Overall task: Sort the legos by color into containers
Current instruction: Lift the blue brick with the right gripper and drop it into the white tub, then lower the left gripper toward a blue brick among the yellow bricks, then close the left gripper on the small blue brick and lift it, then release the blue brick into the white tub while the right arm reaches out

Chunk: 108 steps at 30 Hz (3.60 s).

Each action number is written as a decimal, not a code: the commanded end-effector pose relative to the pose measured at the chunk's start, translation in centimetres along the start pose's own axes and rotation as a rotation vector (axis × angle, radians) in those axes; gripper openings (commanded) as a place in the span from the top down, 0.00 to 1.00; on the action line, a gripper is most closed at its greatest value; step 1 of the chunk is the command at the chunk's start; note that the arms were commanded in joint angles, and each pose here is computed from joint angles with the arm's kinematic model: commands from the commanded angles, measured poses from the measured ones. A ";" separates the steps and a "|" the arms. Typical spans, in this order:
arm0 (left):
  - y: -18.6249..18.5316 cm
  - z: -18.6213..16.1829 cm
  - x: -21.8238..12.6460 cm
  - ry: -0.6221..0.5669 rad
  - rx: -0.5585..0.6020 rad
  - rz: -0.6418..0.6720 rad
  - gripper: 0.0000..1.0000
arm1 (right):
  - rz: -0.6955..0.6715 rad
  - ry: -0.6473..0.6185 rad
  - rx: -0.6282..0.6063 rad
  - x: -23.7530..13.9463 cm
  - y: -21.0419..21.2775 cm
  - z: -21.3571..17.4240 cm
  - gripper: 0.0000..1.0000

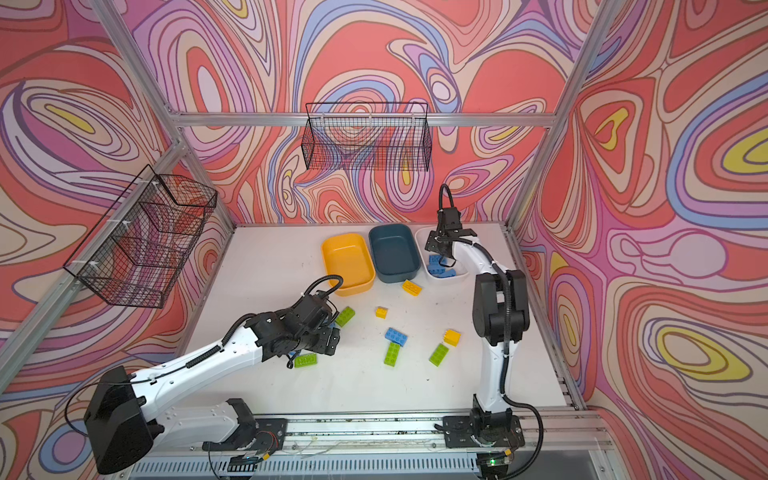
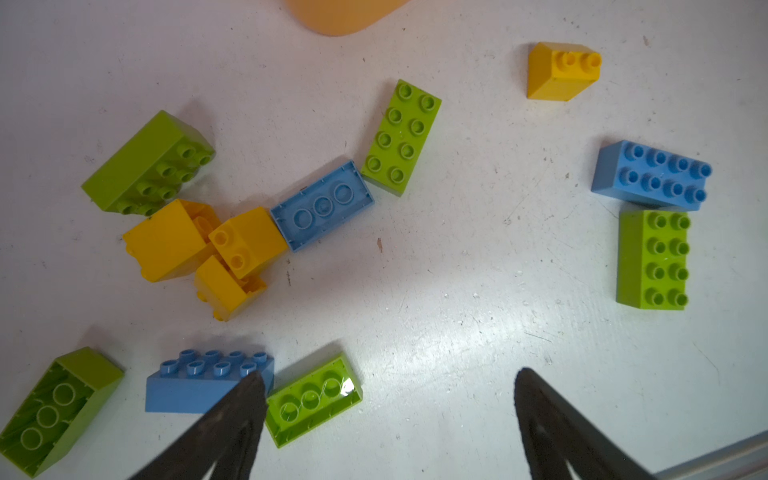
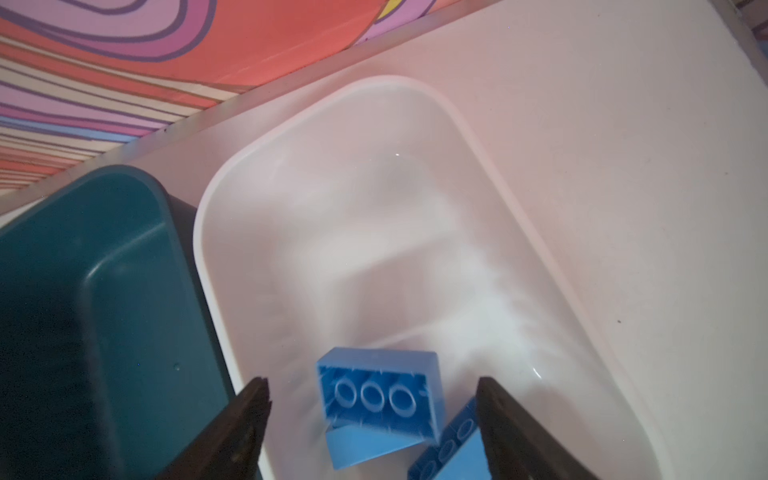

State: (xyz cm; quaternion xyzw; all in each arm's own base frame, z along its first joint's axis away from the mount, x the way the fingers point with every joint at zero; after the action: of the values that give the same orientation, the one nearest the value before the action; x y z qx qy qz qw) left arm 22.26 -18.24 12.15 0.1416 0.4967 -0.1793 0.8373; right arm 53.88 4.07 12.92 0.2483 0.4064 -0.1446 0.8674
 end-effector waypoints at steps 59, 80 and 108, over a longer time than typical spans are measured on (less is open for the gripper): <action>4.3 1.6 14.4 0.272 -0.348 0.140 0.11 | 0.251 -0.121 0.018 -11.8 0.2 -3.4 0.18; 1.9 2.5 14.4 0.258 -0.263 0.096 0.59 | 0.268 -0.127 0.017 -12.5 0.3 -3.6 0.18; -1.5 4.2 10.7 0.157 -0.175 0.043 0.71 | 0.346 -0.060 0.039 -13.4 0.7 -6.3 0.18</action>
State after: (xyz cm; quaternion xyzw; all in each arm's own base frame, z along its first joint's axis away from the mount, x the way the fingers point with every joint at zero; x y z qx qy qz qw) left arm 30.84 -22.63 3.15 0.0836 0.5694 -0.0824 0.8136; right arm 42.67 7.89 19.98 0.3099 0.3269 -0.0301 0.8923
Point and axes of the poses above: each gripper's point midway between its finger pads, its own x axis out along the fingers, its own y axis along the line the jaws close on, z = x × y, the point moved 1 cm from there along -x, back along the fingers, and after that the axes turned 14 degrees about x, right-handed, at the moved point
